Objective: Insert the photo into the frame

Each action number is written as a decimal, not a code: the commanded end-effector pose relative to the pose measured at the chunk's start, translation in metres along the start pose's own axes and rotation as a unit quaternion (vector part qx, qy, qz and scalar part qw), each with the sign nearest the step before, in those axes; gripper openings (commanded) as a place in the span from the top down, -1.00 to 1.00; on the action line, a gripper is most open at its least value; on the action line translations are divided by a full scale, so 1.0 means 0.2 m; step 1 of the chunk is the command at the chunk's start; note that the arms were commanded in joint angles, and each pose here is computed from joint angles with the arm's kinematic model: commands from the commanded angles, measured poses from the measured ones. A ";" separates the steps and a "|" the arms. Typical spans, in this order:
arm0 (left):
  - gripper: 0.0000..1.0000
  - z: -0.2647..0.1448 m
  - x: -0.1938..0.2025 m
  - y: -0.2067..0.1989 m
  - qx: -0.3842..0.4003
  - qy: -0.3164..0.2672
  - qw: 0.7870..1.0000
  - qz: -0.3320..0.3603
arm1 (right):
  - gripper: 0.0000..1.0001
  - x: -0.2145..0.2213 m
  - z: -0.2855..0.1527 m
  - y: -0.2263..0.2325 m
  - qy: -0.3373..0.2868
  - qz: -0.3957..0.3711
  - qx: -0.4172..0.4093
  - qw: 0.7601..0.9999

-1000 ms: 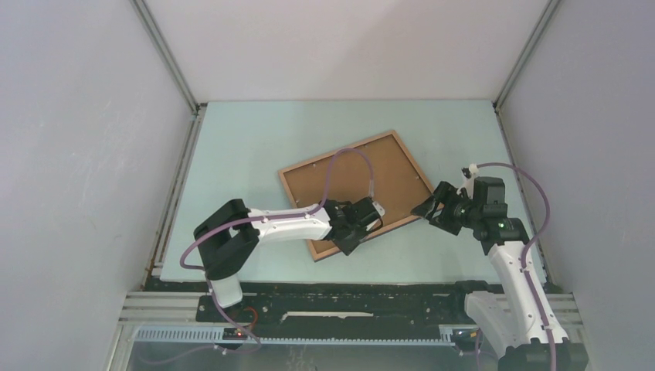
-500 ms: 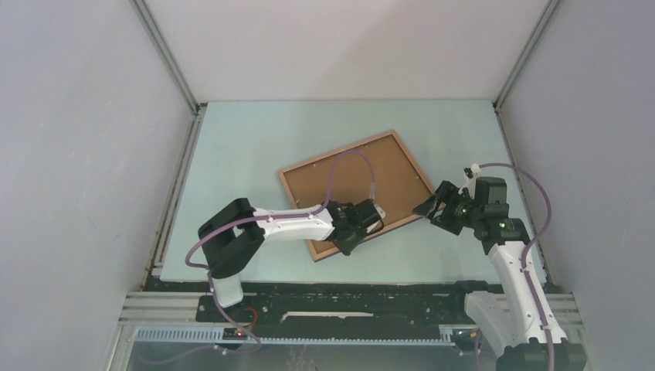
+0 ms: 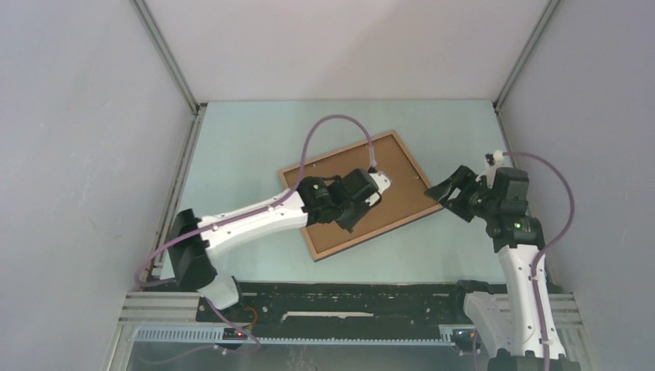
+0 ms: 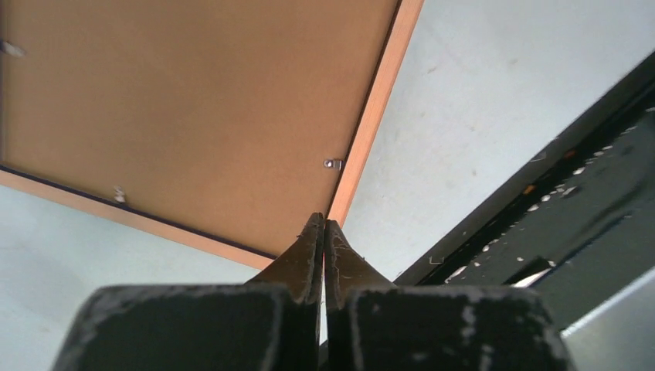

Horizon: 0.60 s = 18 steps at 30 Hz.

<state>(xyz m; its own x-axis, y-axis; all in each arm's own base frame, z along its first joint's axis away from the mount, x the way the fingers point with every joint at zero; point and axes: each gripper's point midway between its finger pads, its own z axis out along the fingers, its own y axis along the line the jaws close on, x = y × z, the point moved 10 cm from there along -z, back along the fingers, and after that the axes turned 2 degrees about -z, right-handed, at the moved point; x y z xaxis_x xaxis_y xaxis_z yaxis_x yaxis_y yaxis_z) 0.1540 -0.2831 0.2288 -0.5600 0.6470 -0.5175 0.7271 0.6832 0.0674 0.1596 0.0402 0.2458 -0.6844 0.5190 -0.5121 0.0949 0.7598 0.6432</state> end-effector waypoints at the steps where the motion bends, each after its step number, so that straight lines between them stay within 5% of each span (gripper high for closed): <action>1: 0.97 -0.19 -0.05 0.04 0.016 -0.020 1.000 0.011 | -0.60 -0.11 -0.11 0.11 -0.042 -0.027 -0.028 0.998; 4: 0.01 -0.14 0.00 0.04 0.037 -0.031 0.999 -0.018 | -0.62 -0.08 -0.06 0.07 -0.024 -0.018 -0.031 0.999; 6: -0.19 -0.14 0.02 0.06 0.031 -0.047 0.998 -0.030 | -0.66 -0.07 0.00 0.02 -0.016 -0.006 -0.008 1.000; 14: -0.29 -0.14 0.07 0.11 0.014 -0.079 0.996 -0.050 | -0.66 -0.05 0.28 -0.04 -0.010 0.094 0.224 0.970; 18: -0.28 -0.13 0.08 0.10 0.020 -0.092 0.994 -0.056 | -0.55 -0.02 0.42 -0.06 0.000 0.141 0.270 0.953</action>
<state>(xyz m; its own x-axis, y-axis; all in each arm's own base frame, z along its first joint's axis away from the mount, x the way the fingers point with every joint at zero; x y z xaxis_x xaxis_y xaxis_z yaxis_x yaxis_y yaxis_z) 0.1492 -0.2508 0.2354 -0.5739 0.5696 -0.5884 0.7019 0.7122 0.0048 0.2045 0.0600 0.1969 -0.7107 0.6149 -0.3418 0.4627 0.7745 0.4313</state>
